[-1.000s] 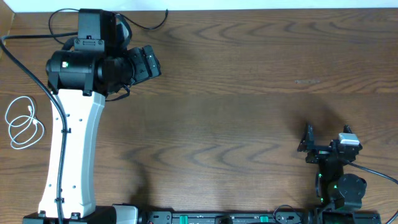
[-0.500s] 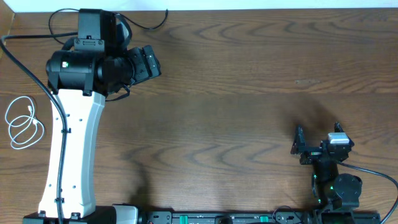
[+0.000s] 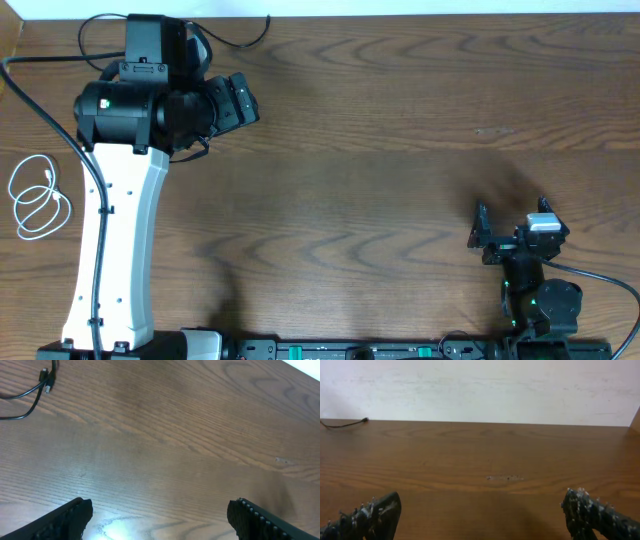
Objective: Untangle cables
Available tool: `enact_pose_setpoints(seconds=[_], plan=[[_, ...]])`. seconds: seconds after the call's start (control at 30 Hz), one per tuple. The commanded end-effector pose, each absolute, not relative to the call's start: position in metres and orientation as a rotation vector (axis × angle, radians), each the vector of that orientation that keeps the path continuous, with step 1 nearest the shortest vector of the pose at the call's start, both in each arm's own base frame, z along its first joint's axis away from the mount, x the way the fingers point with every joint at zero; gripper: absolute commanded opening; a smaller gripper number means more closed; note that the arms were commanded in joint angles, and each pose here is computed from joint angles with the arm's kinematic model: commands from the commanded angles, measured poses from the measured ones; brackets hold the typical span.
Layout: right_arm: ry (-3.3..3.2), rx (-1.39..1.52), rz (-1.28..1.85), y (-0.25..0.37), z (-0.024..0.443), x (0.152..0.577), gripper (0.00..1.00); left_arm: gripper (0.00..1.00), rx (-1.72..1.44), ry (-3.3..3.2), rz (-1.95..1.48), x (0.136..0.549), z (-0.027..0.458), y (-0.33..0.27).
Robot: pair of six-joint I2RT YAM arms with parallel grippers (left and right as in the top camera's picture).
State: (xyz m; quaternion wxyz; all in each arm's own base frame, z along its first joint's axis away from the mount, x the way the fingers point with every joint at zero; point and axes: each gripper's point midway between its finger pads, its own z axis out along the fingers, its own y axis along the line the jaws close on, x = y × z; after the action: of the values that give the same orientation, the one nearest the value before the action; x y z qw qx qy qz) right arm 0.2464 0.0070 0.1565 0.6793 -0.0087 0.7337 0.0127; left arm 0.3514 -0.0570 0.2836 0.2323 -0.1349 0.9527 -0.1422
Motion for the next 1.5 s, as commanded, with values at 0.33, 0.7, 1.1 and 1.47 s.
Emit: enact_pose_setpoints(seconds=[0.33, 0.7, 1.1, 1.47], plan=[[1.648, -0.017, 0.014, 0.005, 0.156, 0.246, 0.99, 0.92, -0.363, 2.604, -0.371, 0.352, 0.288, -0.054], [1.648, -0.017, 0.014, 0.005, 0.156, 0.246, 0.99, 0.92, -0.363, 2.604, -0.371, 0.352, 0.288, -0.054], [1.648, -0.017, 0.014, 0.005, 0.156, 0.246, 0.99, 0.92, -0.363, 2.604, -0.371, 0.352, 0.288, -0.054], [1.648, -0.017, 0.014, 0.005, 0.156, 0.246, 0.99, 0.92, -0.375, 2.652, -0.361, 0.341, 0.282, -0.053]])
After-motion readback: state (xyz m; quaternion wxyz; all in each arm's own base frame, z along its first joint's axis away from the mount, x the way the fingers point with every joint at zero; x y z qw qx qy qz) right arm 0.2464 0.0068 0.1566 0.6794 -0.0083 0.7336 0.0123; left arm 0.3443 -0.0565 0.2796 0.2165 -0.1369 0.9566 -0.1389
